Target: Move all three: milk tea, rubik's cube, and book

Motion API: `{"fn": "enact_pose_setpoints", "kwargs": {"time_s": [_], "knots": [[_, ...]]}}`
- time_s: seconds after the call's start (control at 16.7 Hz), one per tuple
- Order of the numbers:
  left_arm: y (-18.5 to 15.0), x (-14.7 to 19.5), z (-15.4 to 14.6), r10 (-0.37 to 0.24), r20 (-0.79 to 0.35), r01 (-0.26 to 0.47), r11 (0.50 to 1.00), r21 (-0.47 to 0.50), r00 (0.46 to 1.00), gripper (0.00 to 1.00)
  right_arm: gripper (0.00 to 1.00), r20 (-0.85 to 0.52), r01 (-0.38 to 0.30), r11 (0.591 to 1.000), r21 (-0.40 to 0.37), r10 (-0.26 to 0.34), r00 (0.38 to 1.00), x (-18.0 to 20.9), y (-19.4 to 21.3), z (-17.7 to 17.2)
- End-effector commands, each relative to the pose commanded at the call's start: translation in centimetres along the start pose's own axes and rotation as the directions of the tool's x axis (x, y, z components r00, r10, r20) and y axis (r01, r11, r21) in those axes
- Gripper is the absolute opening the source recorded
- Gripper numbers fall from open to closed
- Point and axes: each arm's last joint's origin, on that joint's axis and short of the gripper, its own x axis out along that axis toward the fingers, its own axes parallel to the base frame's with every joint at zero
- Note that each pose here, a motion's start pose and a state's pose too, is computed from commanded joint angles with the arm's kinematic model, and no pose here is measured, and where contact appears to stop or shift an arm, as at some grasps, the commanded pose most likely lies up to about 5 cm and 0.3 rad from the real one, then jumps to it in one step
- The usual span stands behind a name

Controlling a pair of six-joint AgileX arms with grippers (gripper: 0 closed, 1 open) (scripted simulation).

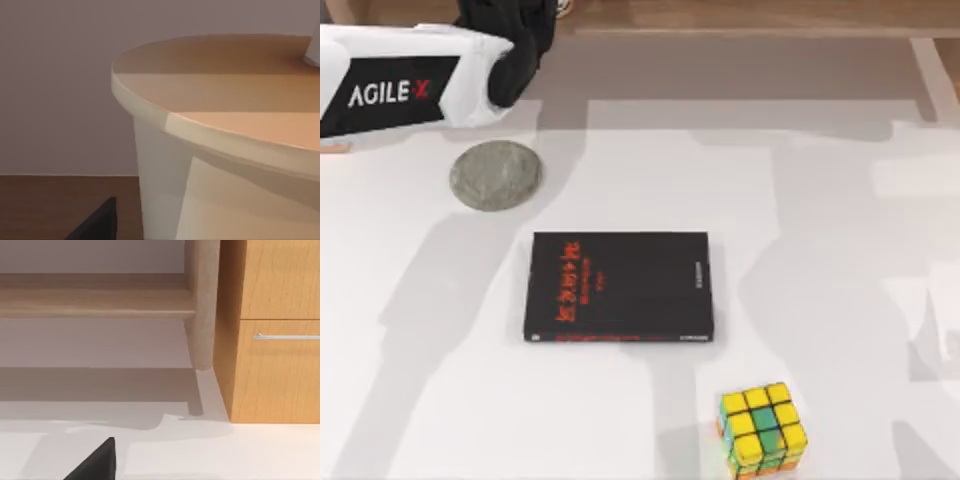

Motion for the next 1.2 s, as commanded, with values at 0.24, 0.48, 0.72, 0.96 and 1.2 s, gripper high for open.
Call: {"fn": "enact_pose_setpoints", "kwargs": {"time_s": [0.24, 0.48, 0.72, 0.96, 1.2], "knots": [[0.00, 0.00, 0.00, 0.000, 0.000, 0.000, 1.000, 0.000, 1.000, 0.62, 1.00, 0.000, 0.000, 1.000, 0.000, 0.000, 1.000, 0.00, 0.00, 0.00], [0.00, 0.00, 0.00, 0.000, 0.000, 0.000, 1.000, 0.000, 1.000, 0.32, 1.00, 0.000, 0.000, 1.000, 0.000, 0.000, 1.000, 0.00, 0.00, 0.00], [0.00, 0.00, 0.00, 0.000, 0.000, 0.000, 1.000, 0.000, 1.000, 0.02, 1.00, 0.000, 0.000, 1.000, 0.000, 0.000, 1.000, 0.00, 0.00, 0.00], [0.00, 0.00, 0.00, 0.000, 0.000, 0.000, 1.000, 0.000, 1.000, 0.00, 1.00, 0.000, 0.000, 1.000, 0.000, 0.000, 1.000, 0.00, 0.00, 0.00], [0.00, 0.00, 0.00, 0.000, 0.000, 0.000, 1.000, 0.000, 1.000, 0.00, 1.00, 0.000, 0.000, 1.000, 0.000, 0.000, 1.000, 0.00, 0.00, 0.00]]}}
